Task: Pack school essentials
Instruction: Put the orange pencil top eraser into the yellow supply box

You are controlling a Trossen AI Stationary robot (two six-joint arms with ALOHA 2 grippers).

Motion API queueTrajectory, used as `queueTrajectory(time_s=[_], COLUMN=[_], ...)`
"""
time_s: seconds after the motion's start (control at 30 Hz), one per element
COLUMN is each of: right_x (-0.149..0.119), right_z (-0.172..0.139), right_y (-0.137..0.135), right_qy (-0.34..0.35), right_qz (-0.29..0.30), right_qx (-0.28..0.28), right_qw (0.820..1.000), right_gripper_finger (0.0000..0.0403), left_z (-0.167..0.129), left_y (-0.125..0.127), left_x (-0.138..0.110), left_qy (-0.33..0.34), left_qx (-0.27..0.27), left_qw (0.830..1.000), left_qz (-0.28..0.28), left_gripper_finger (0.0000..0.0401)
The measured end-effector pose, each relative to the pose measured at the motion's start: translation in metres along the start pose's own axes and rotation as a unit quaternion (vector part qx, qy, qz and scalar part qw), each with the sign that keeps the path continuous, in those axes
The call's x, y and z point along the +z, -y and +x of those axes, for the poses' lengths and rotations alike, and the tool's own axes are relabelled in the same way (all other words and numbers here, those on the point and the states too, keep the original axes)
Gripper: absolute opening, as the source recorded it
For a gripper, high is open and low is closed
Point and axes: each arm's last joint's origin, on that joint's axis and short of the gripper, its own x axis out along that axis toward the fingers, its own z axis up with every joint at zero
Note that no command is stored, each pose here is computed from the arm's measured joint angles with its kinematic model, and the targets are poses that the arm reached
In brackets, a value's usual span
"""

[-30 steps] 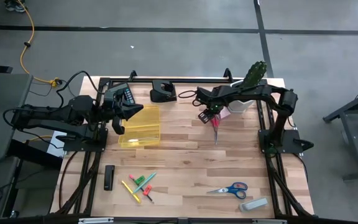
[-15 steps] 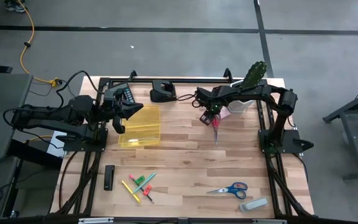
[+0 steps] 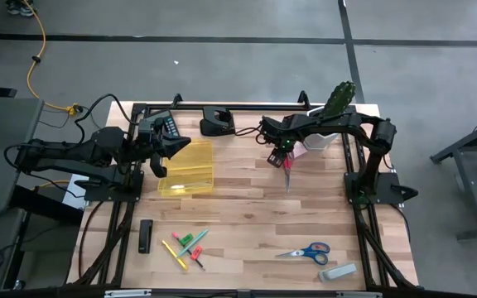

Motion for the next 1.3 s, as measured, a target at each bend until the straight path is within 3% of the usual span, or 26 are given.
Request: queueTrajectory(time_s=[0.6, 1.1, 1.3], right_x=[0.001, 0.000, 0.000], right_z=[0.010, 0.010, 0.010], right_y=[0.005, 0.004, 0.004], right_qy=[-0.018, -0.021, -0.021], right_qz=[-0.003, -0.003, -0.007], right_qx=[0.005, 0.012, 0.014], right_qw=[1.000, 1.000, 1.000], right_gripper_finger=[0.0132, 0.0027, 0.0004], left_z=[0.000, 0.000, 0.000], left_y=[0.000, 0.000, 0.000], left_x=[0.000, 0.000, 0.000], left_qy=[0.000, 0.000, 0.000], left_qx=[0.000, 0.000, 0.000], left_qw=[1.000, 1.000, 1.000], left_qz=[0.000, 0.000, 0.000], left_gripper_finger=[0.0000, 0.0000, 0.0000])
